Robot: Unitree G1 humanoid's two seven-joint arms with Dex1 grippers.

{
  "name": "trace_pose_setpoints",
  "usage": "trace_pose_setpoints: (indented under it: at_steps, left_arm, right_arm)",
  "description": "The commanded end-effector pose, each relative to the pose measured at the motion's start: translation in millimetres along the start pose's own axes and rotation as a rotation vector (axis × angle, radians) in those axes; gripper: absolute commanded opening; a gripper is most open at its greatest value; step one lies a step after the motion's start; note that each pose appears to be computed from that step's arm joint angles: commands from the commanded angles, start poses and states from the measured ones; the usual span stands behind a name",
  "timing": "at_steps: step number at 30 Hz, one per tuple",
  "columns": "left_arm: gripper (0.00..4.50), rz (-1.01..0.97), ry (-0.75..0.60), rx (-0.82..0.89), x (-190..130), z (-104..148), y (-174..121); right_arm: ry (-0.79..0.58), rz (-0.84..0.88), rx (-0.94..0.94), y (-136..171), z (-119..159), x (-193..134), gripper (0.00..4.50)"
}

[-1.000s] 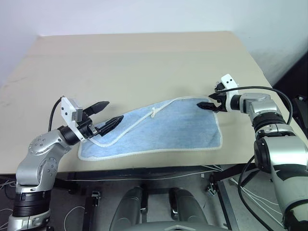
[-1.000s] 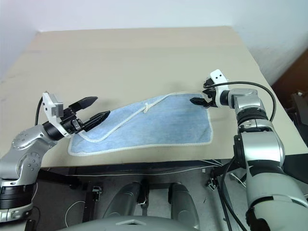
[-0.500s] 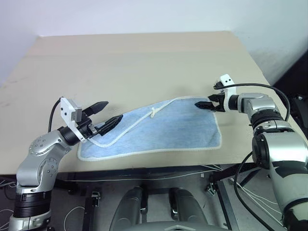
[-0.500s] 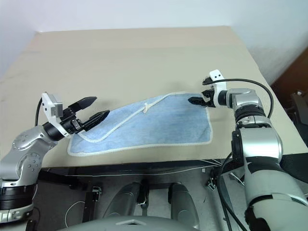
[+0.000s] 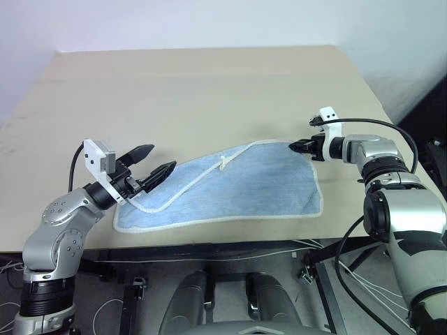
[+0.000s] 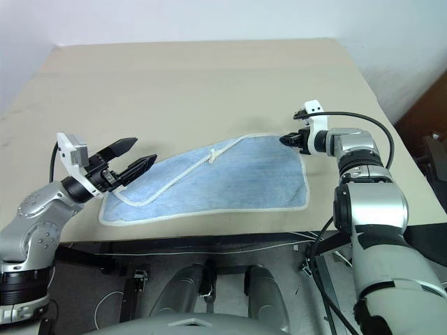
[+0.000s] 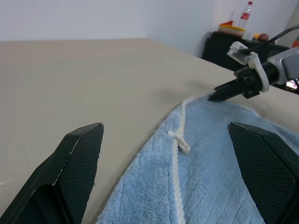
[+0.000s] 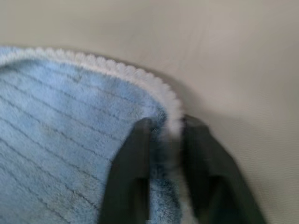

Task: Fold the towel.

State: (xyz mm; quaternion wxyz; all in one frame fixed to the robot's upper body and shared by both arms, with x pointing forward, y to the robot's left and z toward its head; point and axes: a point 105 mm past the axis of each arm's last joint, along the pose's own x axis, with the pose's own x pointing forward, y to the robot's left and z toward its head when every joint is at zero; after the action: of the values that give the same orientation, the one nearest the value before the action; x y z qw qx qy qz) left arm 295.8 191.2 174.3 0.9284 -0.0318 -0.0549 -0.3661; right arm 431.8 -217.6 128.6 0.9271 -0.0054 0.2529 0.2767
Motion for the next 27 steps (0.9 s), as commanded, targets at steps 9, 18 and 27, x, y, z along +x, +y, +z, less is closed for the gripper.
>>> trace_pose_setpoints:
  at_steps: [9, 18, 27]
  left_arm:
    - [4.50, -0.017, -0.042, 0.037, 0, 12, -4]
    - [4.50, 0.029, -0.015, 0.072, -1, 13, 7]
    - [4.50, 0.065, -0.026, 0.103, 15, 20, 7]
  right_arm:
    - [-0.051, -0.004, -0.120, -2, 30, -12, 0.01]
    - [-0.227, 0.100, -0.320, 27, 103, -30, 0.01]
    - [-0.472, 0.116, -0.428, 61, 173, -56, 0.01]
